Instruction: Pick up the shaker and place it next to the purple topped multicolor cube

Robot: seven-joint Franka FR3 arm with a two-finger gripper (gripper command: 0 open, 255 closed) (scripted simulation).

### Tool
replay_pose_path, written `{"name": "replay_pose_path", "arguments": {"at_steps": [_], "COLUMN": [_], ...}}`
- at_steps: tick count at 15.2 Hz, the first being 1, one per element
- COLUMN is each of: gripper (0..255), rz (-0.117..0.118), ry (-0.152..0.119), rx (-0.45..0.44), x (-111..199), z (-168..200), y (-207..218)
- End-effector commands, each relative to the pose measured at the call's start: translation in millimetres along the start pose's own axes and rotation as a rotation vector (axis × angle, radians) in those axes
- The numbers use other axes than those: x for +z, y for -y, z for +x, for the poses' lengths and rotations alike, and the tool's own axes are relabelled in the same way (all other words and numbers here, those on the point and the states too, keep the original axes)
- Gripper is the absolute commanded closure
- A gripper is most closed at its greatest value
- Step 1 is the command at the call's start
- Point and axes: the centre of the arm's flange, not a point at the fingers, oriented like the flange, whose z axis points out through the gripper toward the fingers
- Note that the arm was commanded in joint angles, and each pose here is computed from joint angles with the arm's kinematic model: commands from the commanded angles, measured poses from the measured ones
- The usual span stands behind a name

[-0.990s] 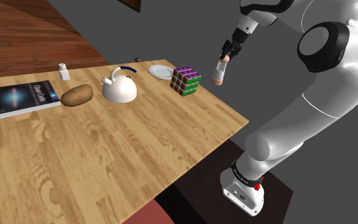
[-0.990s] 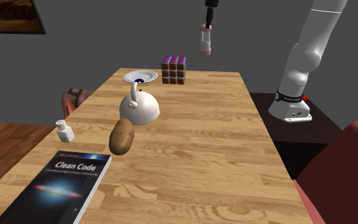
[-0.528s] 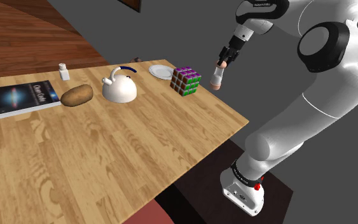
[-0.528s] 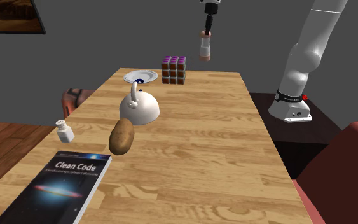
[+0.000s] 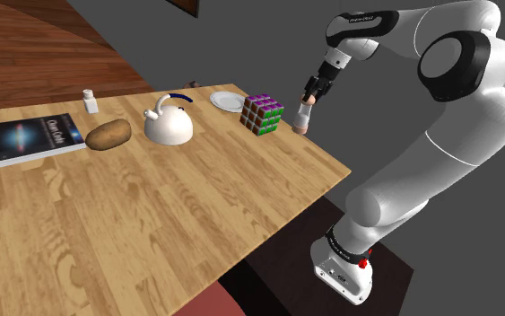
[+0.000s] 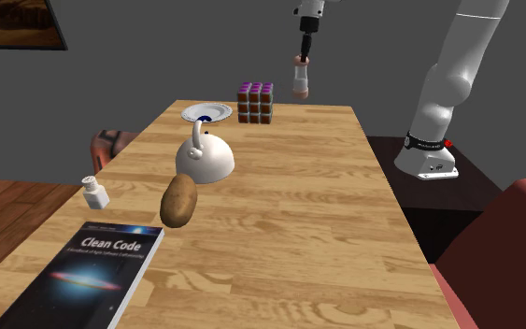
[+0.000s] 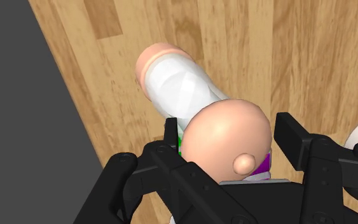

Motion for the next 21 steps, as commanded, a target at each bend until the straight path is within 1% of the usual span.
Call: {"name": "replay_pose_path", "arguments": {"at_steps": [1, 15, 21], "gripper": [255, 255, 255], "rz": [0.0, 0.0, 0.0], "ry": [-0.001, -0.001, -0.001], "rx": [0.0, 0.0, 0.0], "x": [10.5, 83.2, 86.6], "z": [-0.9, -5.8, -6.1], "y": [-2.6, -15.1, -15.7]}}
